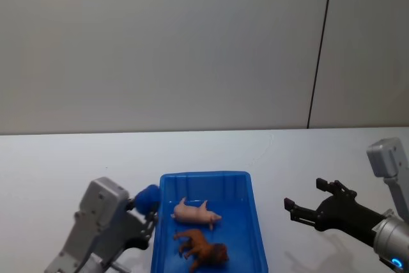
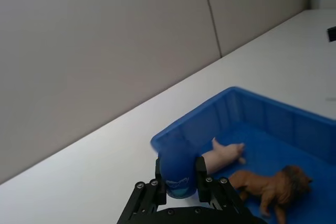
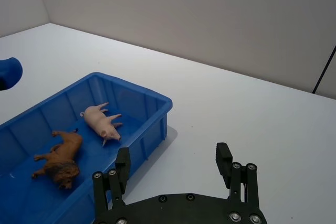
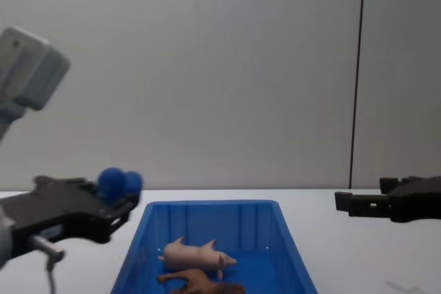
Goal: Pick up the two dolls from the table and place them into the box.
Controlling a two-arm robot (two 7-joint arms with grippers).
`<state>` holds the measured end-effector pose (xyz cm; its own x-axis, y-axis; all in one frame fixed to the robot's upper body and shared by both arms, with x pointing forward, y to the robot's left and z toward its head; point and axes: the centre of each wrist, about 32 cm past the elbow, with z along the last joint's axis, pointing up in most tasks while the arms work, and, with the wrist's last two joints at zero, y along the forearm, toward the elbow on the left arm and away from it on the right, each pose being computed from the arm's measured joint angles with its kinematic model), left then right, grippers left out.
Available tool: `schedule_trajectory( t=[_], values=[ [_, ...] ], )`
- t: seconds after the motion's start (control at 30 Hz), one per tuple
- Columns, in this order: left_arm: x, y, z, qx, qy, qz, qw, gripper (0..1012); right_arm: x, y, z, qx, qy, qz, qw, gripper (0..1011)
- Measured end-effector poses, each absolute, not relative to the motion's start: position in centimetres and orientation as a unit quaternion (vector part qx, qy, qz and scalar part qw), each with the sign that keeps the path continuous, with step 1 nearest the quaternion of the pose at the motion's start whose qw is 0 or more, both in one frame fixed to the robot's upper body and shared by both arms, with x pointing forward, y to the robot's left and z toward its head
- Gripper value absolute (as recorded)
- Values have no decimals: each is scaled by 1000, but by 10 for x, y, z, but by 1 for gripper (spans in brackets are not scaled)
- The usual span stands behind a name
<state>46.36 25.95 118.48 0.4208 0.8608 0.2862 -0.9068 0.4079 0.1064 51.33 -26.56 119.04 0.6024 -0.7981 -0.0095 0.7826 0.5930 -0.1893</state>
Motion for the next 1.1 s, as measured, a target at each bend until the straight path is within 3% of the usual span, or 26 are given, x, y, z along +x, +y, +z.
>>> schedule_trajectory(
  t=[0.13,0.23,0.27,0.6,0.9,1.1],
  values=[
    [471,251,1186,112,-100,510,847,290,513,-266,1190,-83,47,-443,891,1001],
    [476,244,1187,105,-106,494,856,363,513,-266,1190,-83,47,-443,891,1001],
    [478,241,1187,103,-107,491,859,429,513,-266,1190,-83,47,-443,891,1001],
    [486,226,1190,85,-123,456,877,731,513,-266,1190,-83,47,-443,891,1001],
    [479,230,1194,71,-141,453,877,996,513,-266,1190,-83,47,-443,891,1001],
    [473,234,1196,63,-148,457,875,1001,513,-266,1190,-83,47,-443,891,1001]
  ],
)
